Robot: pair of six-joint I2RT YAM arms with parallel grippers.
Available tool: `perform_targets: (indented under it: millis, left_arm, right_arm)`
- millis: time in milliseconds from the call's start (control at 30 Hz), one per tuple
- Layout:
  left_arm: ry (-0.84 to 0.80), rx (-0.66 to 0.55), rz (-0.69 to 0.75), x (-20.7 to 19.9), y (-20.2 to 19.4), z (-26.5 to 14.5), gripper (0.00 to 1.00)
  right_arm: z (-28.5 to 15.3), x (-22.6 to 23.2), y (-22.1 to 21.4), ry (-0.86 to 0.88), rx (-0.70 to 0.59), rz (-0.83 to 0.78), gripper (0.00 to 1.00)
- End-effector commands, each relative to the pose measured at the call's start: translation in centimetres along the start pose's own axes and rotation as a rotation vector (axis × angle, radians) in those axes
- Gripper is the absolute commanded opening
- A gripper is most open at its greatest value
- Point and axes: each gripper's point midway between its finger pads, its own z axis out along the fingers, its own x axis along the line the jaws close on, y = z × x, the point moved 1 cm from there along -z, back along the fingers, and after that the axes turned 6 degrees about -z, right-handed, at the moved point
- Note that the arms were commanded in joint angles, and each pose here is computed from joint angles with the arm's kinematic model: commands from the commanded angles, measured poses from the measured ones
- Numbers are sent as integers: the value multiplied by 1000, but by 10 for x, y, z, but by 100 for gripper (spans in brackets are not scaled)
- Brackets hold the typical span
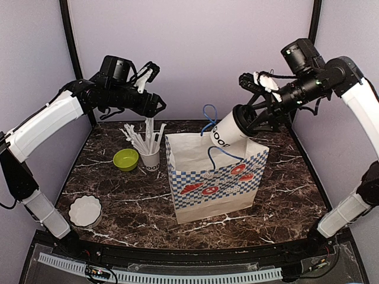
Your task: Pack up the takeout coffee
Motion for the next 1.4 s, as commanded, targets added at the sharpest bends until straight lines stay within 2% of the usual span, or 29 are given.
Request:
perform_targets:
  millis: [0, 300, 633, 1167, 1367]
  left_arm:
    - [65, -87, -7, 17, 13, -25, 74]
    - [121, -146, 10, 35, 3, -23, 74]
    - [119, -167, 48, 35, -6, -21, 74]
    - [135, -182, 43, 42, -17, -22, 74]
    - [134, -190, 33, 44, -17, -23, 74]
  right_arm:
    - [15, 2, 13, -16, 54, -86, 59]
    - [81, 3, 21, 34, 187, -112, 57]
    - [126, 14, 25, 55, 298, -179, 55]
    - [120, 98, 25, 119, 369, -306, 54]
    - [114, 140, 6, 151, 422, -409, 51]
